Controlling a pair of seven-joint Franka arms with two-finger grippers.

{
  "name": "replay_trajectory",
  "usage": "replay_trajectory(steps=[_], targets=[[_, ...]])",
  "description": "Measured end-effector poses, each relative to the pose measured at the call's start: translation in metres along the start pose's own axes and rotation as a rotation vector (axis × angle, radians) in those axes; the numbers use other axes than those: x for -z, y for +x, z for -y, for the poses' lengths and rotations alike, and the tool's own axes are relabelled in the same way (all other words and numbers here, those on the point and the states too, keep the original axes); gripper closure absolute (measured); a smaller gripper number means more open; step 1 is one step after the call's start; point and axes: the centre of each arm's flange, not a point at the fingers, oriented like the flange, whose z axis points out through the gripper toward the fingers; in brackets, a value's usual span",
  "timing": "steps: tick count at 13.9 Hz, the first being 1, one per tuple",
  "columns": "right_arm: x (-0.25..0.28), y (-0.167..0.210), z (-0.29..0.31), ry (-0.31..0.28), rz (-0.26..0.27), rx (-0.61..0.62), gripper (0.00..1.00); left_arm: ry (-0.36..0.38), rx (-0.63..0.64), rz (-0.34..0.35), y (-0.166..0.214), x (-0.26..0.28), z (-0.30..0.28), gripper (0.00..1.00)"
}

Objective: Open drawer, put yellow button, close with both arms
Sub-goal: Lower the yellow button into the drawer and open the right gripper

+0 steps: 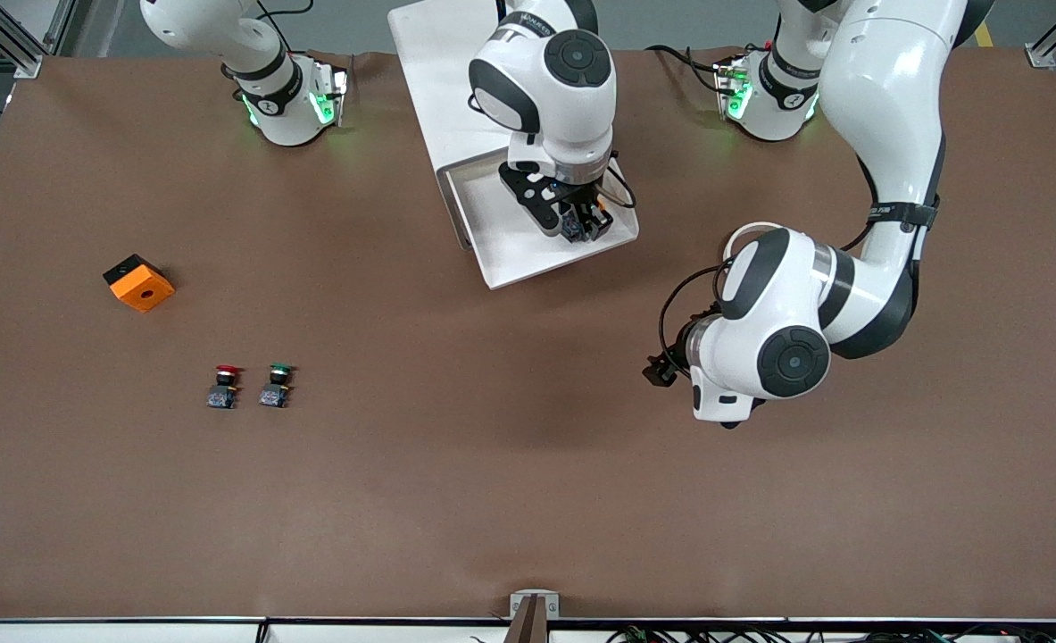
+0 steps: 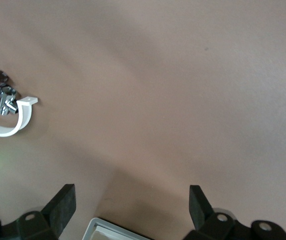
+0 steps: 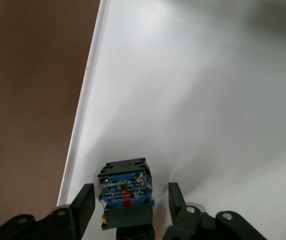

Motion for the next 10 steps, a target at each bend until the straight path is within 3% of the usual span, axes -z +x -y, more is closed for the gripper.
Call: replay_trajectory(steps=[3, 7, 10], targets=[[0.005, 0.002, 0.003, 0.012, -0.004, 0.014, 0.0, -0.041, -0.037, -0.023, -0.006, 0.006, -0.007, 0.0], [0.025, 0.025, 0.015, 0.026, -0.009, 0.05, 0.0, -0.071, -0.087, -0.107, -0.024, 0.006, -0.023, 0.0], [0.049, 0.066, 0.023, -0.025, -0.02, 0.104, 0.0, -0.067, -0.121, -0.13, -0.044, 0.002, -0.032, 0.0]])
